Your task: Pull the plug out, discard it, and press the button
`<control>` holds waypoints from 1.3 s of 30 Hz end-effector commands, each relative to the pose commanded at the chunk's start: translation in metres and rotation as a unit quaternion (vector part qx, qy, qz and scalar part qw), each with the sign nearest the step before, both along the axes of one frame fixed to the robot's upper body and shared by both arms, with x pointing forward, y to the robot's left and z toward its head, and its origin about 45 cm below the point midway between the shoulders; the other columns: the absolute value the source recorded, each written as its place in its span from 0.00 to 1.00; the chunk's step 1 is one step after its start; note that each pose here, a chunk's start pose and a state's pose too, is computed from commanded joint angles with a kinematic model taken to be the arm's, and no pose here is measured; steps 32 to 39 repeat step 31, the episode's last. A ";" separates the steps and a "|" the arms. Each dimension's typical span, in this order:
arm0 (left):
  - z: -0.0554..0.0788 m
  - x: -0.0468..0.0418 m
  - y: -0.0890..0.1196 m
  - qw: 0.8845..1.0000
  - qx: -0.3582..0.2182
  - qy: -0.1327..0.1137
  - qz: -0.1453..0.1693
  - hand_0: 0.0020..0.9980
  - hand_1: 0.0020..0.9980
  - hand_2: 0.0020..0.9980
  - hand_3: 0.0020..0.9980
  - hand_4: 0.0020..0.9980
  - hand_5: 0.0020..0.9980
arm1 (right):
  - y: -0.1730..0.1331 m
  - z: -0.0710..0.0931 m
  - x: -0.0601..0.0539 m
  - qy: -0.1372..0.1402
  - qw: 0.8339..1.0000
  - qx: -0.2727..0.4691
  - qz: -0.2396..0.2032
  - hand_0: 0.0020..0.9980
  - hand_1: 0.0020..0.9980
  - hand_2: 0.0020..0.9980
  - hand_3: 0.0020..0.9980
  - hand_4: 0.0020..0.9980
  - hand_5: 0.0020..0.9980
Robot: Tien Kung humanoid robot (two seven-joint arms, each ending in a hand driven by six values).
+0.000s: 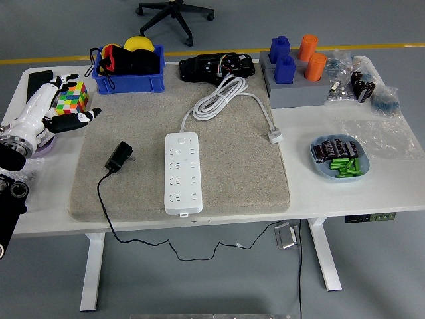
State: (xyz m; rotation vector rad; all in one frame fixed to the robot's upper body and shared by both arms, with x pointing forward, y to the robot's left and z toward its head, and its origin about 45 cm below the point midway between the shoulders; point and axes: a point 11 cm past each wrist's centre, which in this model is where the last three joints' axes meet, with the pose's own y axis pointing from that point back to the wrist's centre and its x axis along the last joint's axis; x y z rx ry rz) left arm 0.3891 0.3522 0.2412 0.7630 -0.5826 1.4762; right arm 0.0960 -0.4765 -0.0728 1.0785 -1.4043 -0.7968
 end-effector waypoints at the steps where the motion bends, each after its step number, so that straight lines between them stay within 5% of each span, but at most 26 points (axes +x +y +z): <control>1: 0.000 0.0000 0.000 1.000 0.000 -0.001 0.000 0.89 0.90 0.89 0.92 0.85 0.36 | 0.000 0.000 0.000 0.000 1.000 0.000 0.000 0.75 0.70 0.71 0.73 0.77 0.66; 10: 0.003 0.0039 0.001 1.000 0.007 0.001 0.000 0.89 0.90 0.89 0.92 0.84 0.35 | -0.002 0.003 0.010 -0.007 1.000 -0.005 0.009 0.75 0.70 0.71 0.73 0.77 0.66; 26: -0.010 0.0030 -0.015 1.000 0.000 0.017 -0.018 0.89 0.90 0.88 0.91 0.84 0.35 | -0.003 -0.001 -0.010 0.010 1.000 -0.003 0.000 0.75 0.70 0.71 0.73 0.77 0.66; 39: -0.012 0.0031 -0.020 1.000 -0.003 0.018 -0.023 0.89 0.90 0.88 0.91 0.83 0.35 | -0.004 0.000 -0.007 0.005 1.000 -0.003 -0.003 0.75 0.70 0.71 0.73 0.77 0.66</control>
